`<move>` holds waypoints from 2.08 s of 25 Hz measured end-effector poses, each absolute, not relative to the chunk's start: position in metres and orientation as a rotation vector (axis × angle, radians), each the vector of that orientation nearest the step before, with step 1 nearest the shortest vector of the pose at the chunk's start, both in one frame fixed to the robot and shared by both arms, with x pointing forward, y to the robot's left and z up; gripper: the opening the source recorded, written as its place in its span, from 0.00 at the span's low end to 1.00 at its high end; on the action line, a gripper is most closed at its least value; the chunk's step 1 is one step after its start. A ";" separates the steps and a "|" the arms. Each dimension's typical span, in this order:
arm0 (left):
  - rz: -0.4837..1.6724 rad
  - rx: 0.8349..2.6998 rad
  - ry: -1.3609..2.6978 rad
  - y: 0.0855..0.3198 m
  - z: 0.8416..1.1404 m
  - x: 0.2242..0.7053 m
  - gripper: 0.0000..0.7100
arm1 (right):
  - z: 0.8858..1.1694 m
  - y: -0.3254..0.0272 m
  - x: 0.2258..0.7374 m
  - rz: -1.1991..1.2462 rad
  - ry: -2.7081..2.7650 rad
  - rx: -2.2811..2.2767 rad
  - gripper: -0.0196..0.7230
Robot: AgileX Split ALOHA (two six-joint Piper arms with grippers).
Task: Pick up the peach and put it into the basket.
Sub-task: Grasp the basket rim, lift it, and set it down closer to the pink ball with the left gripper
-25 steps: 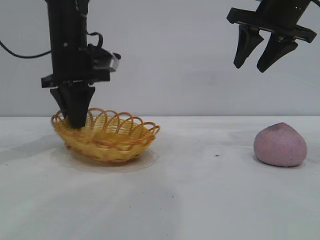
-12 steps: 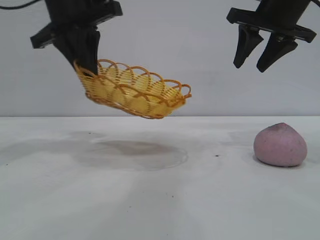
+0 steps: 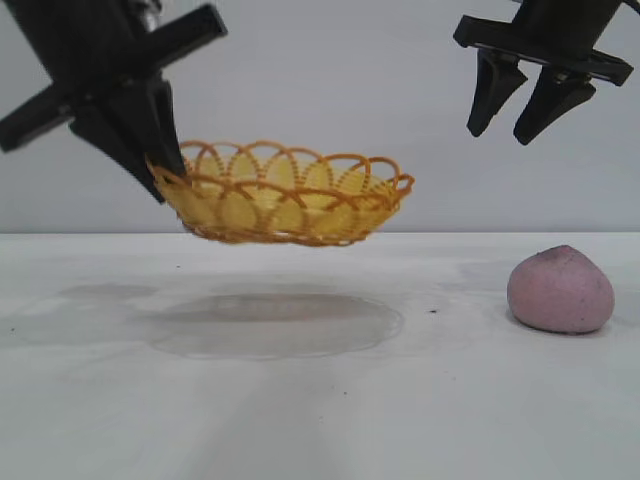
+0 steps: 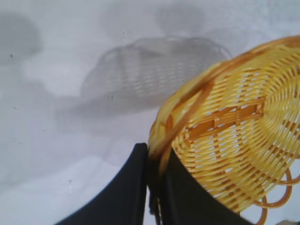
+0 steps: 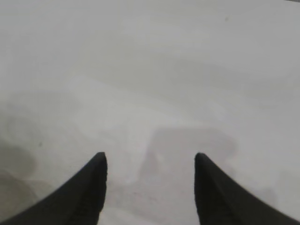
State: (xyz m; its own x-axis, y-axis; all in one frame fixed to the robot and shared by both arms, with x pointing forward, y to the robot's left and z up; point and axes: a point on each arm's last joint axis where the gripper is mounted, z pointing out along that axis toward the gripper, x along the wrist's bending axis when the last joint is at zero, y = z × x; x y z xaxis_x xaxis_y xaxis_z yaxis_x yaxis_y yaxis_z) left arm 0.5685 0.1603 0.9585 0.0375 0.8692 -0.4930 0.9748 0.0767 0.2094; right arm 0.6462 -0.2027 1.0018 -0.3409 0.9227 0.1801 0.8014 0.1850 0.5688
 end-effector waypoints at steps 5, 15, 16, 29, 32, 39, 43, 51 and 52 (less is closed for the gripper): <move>-0.373 1.748 1.887 0.154 0.939 0.572 0.00 | 1.002 -0.203 0.646 0.878 2.253 1.668 0.51; -0.389 1.770 1.890 0.137 0.917 0.572 0.00 | 1.002 -0.203 0.646 0.878 2.253 1.668 0.51; -0.384 1.767 1.891 0.138 0.917 0.572 0.00 | 1.002 -0.203 0.646 0.878 2.253 1.668 0.51; -0.376 1.767 1.919 0.138 0.904 0.575 0.37 | 1.002 -0.203 0.646 0.878 2.253 1.668 0.51; -0.376 1.767 1.919 0.138 0.904 0.575 0.47 | 1.002 -0.203 0.646 0.878 2.253 1.668 0.51; -0.319 1.860 1.826 0.139 0.923 0.577 0.51 | 1.002 -0.203 0.646 0.876 2.255 1.669 0.51; -0.248 2.019 1.705 0.142 0.951 0.577 0.51 | 1.002 -0.203 0.646 0.877 2.255 1.669 0.51; 0.010 2.402 1.686 0.170 0.970 0.579 0.51 | 1.002 -0.203 0.646 0.877 2.255 1.669 0.51; 0.031 2.418 1.694 0.175 0.970 0.580 0.51 | 1.002 -0.203 0.646 0.877 2.255 1.669 0.51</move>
